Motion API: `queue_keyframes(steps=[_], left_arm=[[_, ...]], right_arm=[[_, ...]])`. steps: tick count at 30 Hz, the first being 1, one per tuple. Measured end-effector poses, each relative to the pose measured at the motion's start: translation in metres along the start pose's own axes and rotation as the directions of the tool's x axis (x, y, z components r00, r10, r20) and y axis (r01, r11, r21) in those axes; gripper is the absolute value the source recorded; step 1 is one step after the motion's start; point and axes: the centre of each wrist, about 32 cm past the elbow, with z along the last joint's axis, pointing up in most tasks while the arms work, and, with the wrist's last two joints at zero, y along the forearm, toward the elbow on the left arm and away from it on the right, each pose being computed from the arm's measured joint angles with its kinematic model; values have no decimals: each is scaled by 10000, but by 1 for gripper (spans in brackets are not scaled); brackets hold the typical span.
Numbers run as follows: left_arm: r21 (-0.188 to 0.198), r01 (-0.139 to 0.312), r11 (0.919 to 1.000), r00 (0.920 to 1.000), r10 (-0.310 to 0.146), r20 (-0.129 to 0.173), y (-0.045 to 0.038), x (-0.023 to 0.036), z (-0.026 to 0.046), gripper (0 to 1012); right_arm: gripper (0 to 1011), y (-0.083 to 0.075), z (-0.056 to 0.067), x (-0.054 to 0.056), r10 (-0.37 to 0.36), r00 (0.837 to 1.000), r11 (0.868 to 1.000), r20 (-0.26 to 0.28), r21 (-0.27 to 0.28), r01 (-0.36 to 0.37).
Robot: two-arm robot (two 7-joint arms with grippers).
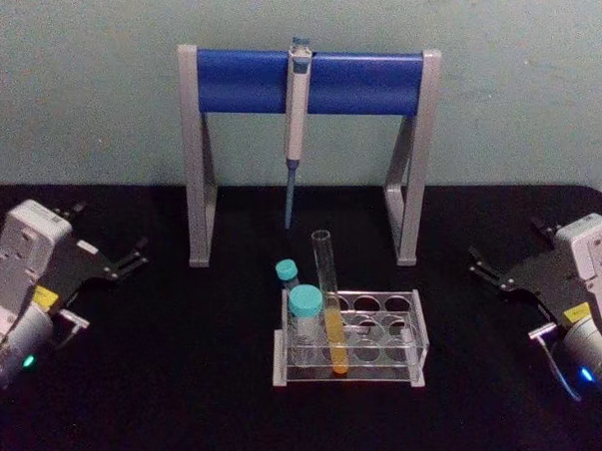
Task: Pick up the test tube from the test tube rack, shake it, then place it back into the test tube rack.
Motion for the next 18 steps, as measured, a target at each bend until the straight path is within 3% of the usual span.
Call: queue_keyframes(steps=[18], left_arm=[[0,0,10000,10000,0,0,0,0,0,1001]], right_arm=[[1000,0,0,0,0,10000,10000,0,0,0]])
